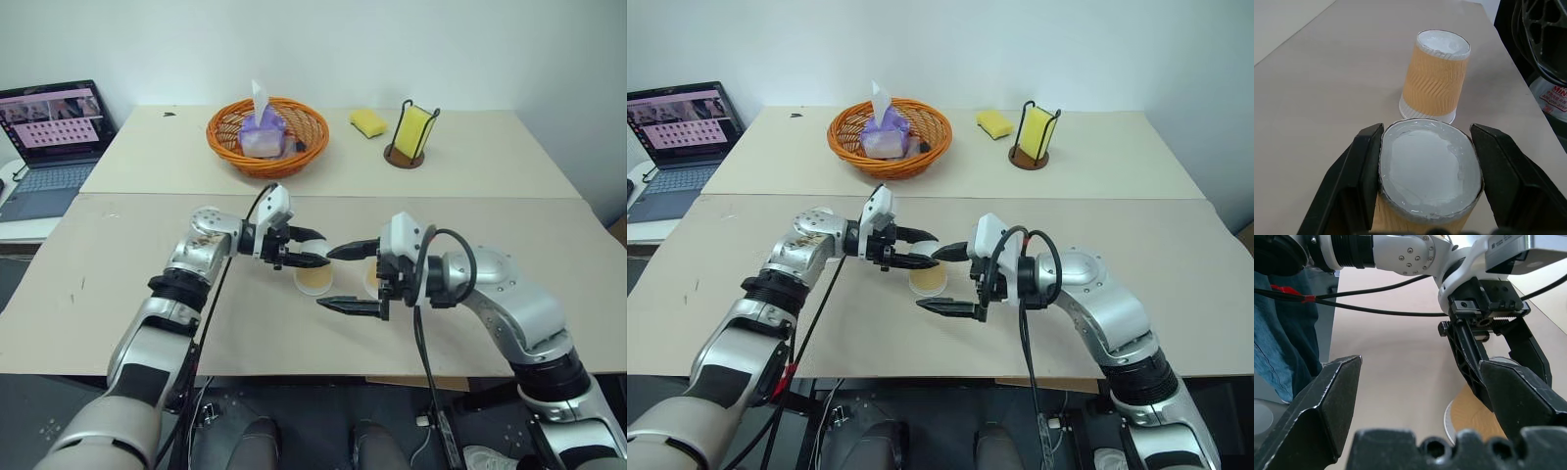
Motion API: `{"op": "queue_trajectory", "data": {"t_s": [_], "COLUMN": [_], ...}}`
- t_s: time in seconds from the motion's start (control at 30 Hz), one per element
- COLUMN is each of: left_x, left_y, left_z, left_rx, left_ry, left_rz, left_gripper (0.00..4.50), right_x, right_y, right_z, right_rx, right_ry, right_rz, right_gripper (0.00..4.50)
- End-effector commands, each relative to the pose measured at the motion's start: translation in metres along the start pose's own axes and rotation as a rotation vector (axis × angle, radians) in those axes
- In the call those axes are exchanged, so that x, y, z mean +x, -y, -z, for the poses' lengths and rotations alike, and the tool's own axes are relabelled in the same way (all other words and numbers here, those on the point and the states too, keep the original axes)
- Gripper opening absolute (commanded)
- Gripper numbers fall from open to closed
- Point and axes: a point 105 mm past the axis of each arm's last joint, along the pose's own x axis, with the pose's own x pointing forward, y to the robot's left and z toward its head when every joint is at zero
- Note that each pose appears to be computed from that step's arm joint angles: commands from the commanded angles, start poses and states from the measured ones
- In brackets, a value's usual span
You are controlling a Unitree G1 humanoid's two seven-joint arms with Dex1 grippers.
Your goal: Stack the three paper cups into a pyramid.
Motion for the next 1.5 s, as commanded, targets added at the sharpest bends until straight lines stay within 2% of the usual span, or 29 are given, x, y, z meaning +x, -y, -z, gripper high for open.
{"op": "queue_trajectory", "data": {"t_s": [0.03, 0.1, 0.17, 0.2, 0.27, 0.3, 0.47, 0.53, 0.6, 0.73, 0.8, 0.87, 0.93, 1.03, 1.2, 1.5], "left_x": [0.003, 0.002, 0.001, 0.000, -0.003, -0.005, -0.020, -0.036, -0.048, -0.070, -0.085, -0.097, -0.109, -0.118, -0.119, -0.142], "left_y": [0.001, 0.001, -0.001, -0.002, -0.004, -0.005, -0.008, -0.003, 0.005, 0.011, -0.001, -0.012, -0.011, 0.008, 0.031, 0.019], "left_z": [0.001, 0.001, -0.001, -0.002, -0.007, -0.009, -0.040, -0.069, -0.087, -0.111, -0.117, -0.102, -0.075, -0.030, 0.010, 0.039], "left_rx": [0.012, 0.012, 0.019, 0.020, 0.031, 0.039, 0.081, 0.115, 0.135, 0.147, 0.092, 0.040, -0.014, -0.082, -0.153, -0.224], "left_ry": [-0.016, -0.013, -0.001, 0.007, 0.020, 0.024, 0.104, 0.174, 0.208, 0.271, 0.373, 0.428, 0.442, 0.359, 0.275, 0.238], "left_rz": [0.020, 0.017, 0.004, 0.001, -0.013, -0.022, -0.053, -0.063, -0.073, -0.204, -0.460, -0.794, -1.099, -1.429, -1.626, -1.685], "left_gripper": [2.77, 2.77, 3.42, 3.58, 4.36, 4.44, 4.44, 4.44, 4.44, 4.44, 4.44, 4.44, 4.44, 4.44, 4.44, 4.44], "right_x": [-0.004, -0.005, -0.005, -0.004, -0.004, -0.004, -0.002, -0.001, -0.001, -0.002, -0.003, -0.004, -0.005, -0.008, -0.008, -0.004], "right_y": [-0.001, 0.000, 0.000, 0.001, 0.001, 0.002, 0.001, 0.001, 0.001, 0.007, 0.013, 0.019, 0.021, 0.024, 0.031, 0.029], "right_z": [-0.013, -0.013, -0.012, -0.012, -0.012, -0.012, -0.010, -0.008, -0.008, -0.006, -0.005, -0.004, -0.003, -0.002, -0.002, -0.002], "right_rx": [-0.038, -0.038, -0.038, -0.039, -0.038, -0.037, -0.030, -0.023, -0.016, -0.014, -0.012, -0.008, 0.001, 0.016, 0.031, 0.042], "right_ry": [0.034, 0.034, 0.034, 0.034, 0.033, 0.032, 0.031, 0.032, 0.033, 0.030, 0.029, 0.025, 0.026, 0.033, 0.041, 0.055], "right_rz": [0.017, 0.020, 0.022, 0.023, 0.022, 0.022, 0.011, 0.005, 0.001, 0.016, 0.042, 0.065, 0.079, 0.093, 0.116, 0.102], "right_gripper": [4.50, 4.50, 4.50, 4.50, 4.50, 4.50, 4.50, 4.50, 4.50, 4.50, 4.50, 4.50, 4.50, 4.50, 4.50, 4.50]}}
